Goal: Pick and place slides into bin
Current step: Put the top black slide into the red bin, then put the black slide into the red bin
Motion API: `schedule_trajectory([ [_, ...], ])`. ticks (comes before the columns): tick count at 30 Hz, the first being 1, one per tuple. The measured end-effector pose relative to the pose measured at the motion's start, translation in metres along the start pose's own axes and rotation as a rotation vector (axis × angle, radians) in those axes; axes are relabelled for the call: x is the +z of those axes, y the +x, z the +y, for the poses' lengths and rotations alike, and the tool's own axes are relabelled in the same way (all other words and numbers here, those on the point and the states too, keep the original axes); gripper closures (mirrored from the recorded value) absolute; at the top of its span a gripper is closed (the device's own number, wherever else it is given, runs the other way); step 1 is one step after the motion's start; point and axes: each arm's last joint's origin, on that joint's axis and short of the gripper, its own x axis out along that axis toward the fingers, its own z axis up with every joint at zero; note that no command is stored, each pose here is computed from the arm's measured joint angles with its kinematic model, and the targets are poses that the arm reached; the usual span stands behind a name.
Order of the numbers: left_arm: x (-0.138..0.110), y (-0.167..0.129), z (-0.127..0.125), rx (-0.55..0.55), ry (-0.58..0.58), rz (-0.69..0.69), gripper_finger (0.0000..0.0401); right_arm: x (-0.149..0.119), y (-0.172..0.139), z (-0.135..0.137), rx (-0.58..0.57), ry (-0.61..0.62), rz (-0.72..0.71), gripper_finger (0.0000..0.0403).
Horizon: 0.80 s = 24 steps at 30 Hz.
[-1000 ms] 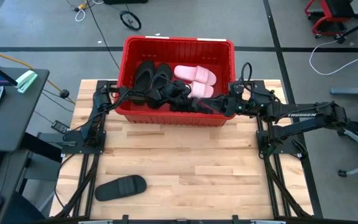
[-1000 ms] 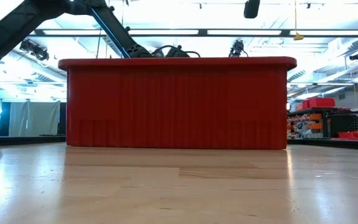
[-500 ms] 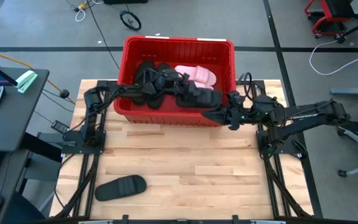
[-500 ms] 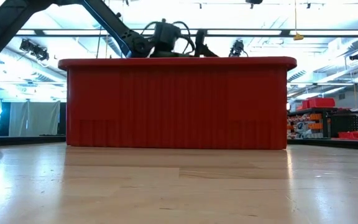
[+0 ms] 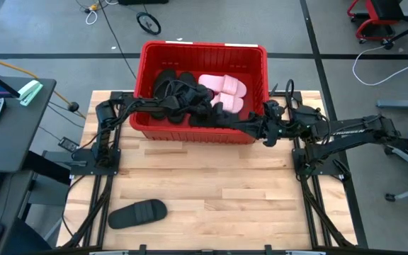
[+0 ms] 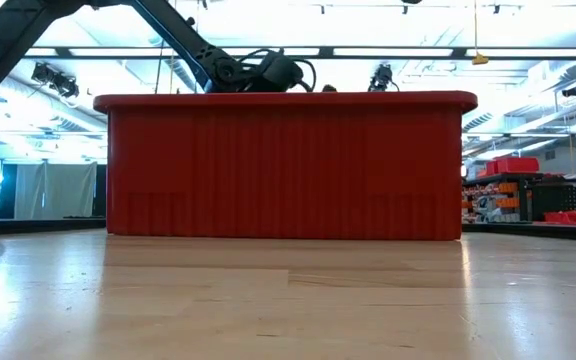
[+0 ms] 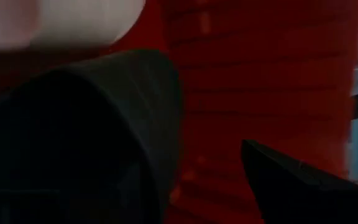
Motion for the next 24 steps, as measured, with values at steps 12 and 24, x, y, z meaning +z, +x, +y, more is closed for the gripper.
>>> schedule_trajectory([
  [12, -0.009, 0.003, 0.005, 0.045, 0.024, 0.066, 0.0158, 0.019, -0.001, -0.015, -0.064, 0.051, -0.088, 0.0286],
  [24, 0.002, 0.010, -0.021, -0.170, 0.089, 0.049, 0.0176, 0.018, -0.001, -0.014, -0.051, 0.055, -0.085, 0.0286],
])
